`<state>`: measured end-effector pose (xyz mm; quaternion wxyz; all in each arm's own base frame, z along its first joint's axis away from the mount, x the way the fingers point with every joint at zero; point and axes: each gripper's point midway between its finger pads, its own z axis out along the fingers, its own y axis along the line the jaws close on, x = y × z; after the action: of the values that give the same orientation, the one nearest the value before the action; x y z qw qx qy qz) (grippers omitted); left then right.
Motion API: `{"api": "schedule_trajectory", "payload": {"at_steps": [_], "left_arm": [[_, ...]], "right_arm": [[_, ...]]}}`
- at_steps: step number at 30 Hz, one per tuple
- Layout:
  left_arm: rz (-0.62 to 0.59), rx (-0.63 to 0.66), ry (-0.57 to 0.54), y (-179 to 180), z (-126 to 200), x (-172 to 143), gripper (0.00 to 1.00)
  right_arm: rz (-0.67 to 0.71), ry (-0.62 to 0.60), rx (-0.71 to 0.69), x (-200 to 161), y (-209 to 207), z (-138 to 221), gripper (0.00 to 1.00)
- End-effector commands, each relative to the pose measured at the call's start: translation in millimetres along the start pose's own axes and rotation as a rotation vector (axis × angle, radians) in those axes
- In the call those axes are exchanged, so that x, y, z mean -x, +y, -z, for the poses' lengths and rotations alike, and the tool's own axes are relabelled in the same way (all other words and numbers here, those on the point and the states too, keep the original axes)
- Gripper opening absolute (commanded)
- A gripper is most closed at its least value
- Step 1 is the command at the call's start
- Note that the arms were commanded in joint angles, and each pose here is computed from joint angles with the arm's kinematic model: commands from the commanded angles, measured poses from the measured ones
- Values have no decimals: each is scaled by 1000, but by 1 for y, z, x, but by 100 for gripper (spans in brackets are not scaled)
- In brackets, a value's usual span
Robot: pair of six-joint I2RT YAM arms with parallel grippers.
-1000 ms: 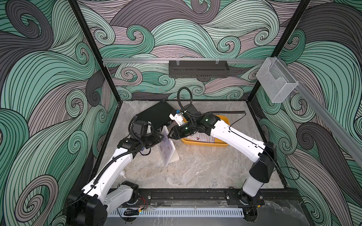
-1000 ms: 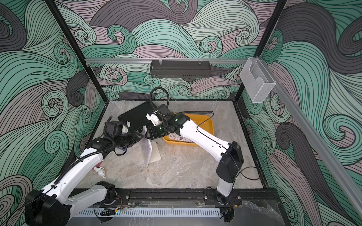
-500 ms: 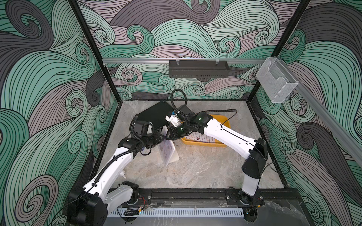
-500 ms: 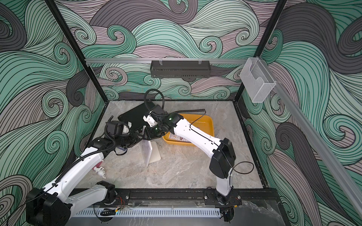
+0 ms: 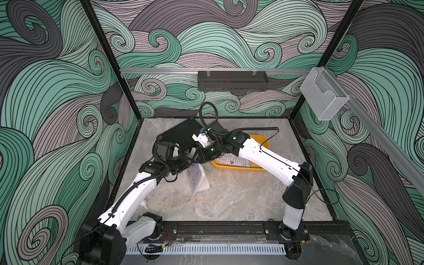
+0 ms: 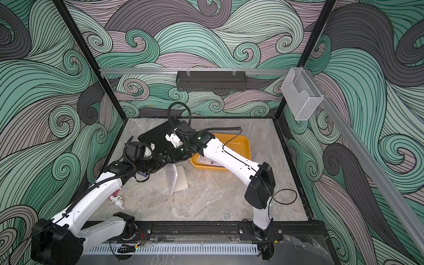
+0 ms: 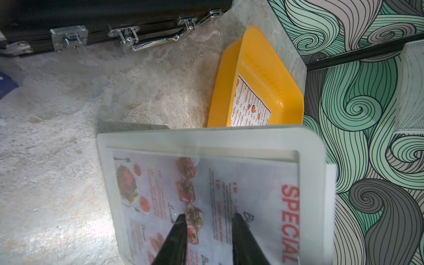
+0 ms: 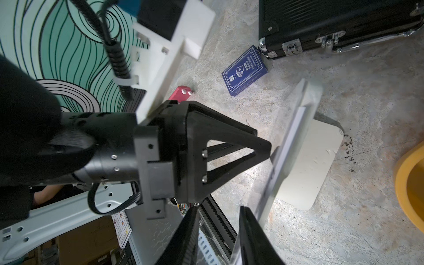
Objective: Replace the menus in the menu holders
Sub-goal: Take out the menu from the menu holder.
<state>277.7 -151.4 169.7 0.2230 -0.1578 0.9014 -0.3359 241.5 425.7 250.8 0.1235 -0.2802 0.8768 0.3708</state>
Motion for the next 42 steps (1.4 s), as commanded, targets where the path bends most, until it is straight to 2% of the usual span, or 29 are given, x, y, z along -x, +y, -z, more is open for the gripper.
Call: {"api": "schedule_trajectory", "payload": {"at_steps": [1,9,21,23,27,28,33,34,42], "left_arm": [[-6,-8,6,-2,-2,-2,33],[-10,-4,0,-1,2,-2,33],[-6,-4,-3,-1,2,-1,33],[-7,-4,-5,-1,2,-1,33],[-7,-5,-5,-1,2,-2,32],[-7,-3,-4,-1,2,-2,32],[-8,-5,-5,-1,2,-2,32],[-7,-4,-5,-1,2,-2,32],[-5,3,-4,1,1,-2,32]], "right_arm": [[46,-57,40,7,23,30,34],[26,-25,-173,-8,-25,20,33],[19,41,-150,-7,-26,-3,31],[20,44,-144,-7,-26,-6,24],[21,47,-140,-6,-25,-9,17],[21,47,-138,-5,-24,-9,13],[20,47,-125,-4,-21,-9,7],[21,46,-122,-3,-20,-9,2],[47,-8,-108,6,-3,17,0]]}}
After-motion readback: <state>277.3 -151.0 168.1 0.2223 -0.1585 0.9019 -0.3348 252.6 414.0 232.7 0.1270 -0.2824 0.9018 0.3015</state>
